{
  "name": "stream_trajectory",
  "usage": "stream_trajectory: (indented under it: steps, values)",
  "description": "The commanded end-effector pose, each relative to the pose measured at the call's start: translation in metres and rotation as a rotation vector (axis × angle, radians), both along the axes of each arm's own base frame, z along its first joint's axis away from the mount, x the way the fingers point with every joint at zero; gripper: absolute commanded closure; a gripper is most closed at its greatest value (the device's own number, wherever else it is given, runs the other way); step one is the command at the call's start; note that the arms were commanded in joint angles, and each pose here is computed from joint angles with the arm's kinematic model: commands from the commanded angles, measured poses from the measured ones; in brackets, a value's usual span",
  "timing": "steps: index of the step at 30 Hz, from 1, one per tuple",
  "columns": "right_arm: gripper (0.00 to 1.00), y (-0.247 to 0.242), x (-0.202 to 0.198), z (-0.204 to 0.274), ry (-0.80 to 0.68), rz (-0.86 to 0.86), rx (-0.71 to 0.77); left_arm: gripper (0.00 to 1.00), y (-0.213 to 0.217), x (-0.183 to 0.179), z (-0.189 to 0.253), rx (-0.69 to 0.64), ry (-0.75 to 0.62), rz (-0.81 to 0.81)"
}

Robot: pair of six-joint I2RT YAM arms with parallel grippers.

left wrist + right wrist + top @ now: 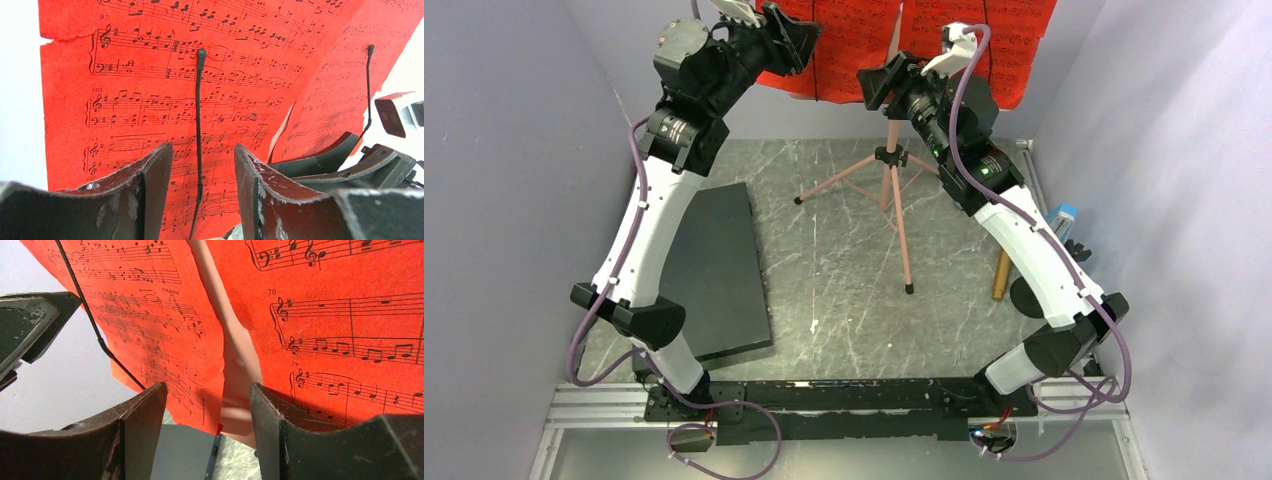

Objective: Pack up the instrument practice props

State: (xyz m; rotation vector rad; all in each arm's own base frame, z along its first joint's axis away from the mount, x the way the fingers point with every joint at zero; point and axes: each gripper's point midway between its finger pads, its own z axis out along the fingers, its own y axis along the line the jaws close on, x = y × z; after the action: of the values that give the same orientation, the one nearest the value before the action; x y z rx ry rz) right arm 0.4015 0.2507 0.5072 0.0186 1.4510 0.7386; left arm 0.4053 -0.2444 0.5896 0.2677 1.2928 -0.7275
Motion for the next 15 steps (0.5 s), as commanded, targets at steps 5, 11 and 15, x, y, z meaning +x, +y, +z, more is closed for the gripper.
stream_trajectory:
  steps: [5,11,15]
  values:
    - [0.37,-0.002,0.000,0.029,-0.063,-0.010,0.063,0.46,-0.005,0.000,0.015,-0.044,-0.039,-0.020]
    - [0.39,0.001,0.001,0.029,-0.067,0.001,0.065,0.50,-0.012,0.008,0.005,-0.038,-0.018,-0.031]
    - [0.40,0.002,0.002,0.028,-0.069,0.003,0.067,0.59,-0.014,0.007,0.006,-0.039,-0.023,-0.041]
